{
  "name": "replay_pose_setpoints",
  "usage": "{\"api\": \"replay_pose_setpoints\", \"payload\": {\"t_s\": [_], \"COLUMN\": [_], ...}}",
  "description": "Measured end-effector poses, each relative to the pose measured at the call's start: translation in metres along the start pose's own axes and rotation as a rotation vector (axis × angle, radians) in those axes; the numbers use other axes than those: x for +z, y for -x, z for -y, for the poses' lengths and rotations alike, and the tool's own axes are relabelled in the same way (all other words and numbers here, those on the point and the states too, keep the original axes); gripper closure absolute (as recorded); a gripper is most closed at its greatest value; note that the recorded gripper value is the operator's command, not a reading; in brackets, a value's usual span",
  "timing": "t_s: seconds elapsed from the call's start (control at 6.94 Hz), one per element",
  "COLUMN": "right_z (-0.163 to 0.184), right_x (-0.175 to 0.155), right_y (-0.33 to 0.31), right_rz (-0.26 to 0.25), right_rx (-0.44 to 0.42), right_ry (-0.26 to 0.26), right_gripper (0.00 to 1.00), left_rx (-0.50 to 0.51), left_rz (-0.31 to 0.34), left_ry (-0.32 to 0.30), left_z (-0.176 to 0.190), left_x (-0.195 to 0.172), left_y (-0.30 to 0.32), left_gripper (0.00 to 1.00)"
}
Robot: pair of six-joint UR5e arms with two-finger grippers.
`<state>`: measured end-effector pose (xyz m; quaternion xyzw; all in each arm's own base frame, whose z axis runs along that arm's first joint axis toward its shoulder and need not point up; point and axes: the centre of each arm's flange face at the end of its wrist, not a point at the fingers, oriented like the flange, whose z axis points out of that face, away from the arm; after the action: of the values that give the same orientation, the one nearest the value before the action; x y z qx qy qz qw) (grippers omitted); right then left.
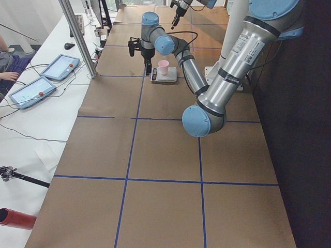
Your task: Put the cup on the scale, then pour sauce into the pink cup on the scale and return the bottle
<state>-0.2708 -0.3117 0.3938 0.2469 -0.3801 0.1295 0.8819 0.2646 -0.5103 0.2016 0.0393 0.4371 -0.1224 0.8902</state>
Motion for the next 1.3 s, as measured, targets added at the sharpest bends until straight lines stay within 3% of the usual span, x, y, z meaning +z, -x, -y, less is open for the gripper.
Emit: {"api": "replay_pose_setpoints", "payload": {"t_s": [0.29,0.58,0.86,1.3], "right_z": [-0.033,-0.053,-0.061,-0.065], "right_x": [0.041,0.065,0.088,0.109], "right_y": [-0.006,-0.004,0.008,0.011], "right_rz": [-0.003,-0.032,-0.046,-0.072], "right_rx": [-0.051,-0.11,-0.15,-0.203], "right_ry": [-0.137,-0.229,-0.271,-0.285], "right_gripper": [0.0,0.0,0.0,0.0], "left_rx": [0.117,0.171,0.176,0.177], "left_rz": [0.073,0.117,0.127,0.126], "left_ry": [-0.034,-0.047,-0.049,-0.054], "left_z": [0.027,0.041,0.044,0.045], "left_x": [-0.007,-0.013,-0.013,-0.016], "left_y": [0.075,0.116,0.125,0.126], "left_gripper": [0.0,0.0,0.0,0.0]}}
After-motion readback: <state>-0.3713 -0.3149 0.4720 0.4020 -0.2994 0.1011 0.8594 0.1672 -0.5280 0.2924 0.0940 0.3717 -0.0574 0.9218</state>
